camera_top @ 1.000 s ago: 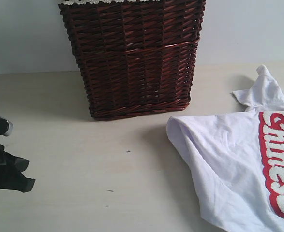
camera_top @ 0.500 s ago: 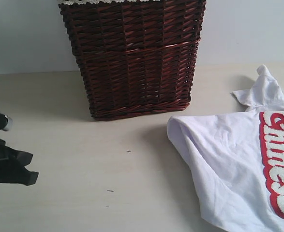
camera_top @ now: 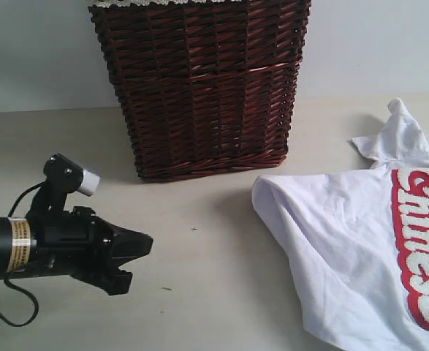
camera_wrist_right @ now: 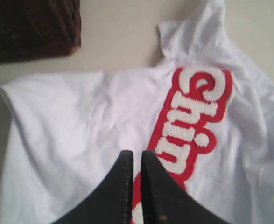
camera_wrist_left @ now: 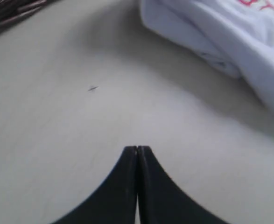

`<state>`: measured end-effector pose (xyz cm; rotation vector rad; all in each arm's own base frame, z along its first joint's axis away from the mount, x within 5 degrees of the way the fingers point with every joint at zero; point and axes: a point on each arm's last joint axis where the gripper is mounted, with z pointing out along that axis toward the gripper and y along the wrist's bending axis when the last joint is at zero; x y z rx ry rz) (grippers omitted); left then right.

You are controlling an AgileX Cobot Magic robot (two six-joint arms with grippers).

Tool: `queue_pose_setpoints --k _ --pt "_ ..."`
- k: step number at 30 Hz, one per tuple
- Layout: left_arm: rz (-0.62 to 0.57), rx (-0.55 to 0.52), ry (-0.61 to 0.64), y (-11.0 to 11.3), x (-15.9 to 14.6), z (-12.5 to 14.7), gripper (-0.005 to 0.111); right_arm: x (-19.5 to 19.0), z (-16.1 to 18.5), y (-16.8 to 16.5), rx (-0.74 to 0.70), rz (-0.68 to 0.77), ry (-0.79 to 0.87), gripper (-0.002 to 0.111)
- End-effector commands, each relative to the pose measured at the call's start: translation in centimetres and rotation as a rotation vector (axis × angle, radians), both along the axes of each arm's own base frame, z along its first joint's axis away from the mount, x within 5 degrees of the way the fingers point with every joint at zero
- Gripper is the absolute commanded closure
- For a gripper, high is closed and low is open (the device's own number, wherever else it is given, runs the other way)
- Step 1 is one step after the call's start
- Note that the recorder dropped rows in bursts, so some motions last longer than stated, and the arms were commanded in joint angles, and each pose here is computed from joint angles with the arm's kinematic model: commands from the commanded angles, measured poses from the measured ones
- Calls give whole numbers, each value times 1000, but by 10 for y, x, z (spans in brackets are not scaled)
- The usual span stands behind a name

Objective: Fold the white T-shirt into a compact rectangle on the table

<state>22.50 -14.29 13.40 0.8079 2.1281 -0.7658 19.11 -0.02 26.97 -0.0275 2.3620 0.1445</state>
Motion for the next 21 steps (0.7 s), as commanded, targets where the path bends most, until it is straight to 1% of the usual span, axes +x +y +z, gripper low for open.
queue_pose_setpoints --k 1,2,3,8,9,12,15,17,21 --pt "-90 -46 20 -15 1 10 107 40 -39 -6 -100 94 154 102" --pt "-91 -48 20 -15 1 10 107 41 -46 -5 -156 188 193 108" --pt "-89 -44 21 -15 1 9 107 38 -48 -5 -186 234 215 108" --pt "-102 -52 12 -15 1 10 107 41 -52 -6 -227 269 221 108" --pt "-104 -55 14 -16 1 9 107 42 -55 -7 -226 269 228 106" --pt "-110 -52 24 -17 2 2 107 50 -68 -7 -203 254 255 91" --pt "-149 -31 -30 -19 7 -6 107 58 -81 -8 -185 236 279 82" --pt "-160 -19 -48 -22 14 -11 107 62 -88 -8 -166 219 290 80" --pt "-159 -36 -60 -29 30 -14 107 65 -96 -7 -149 215 313 82"
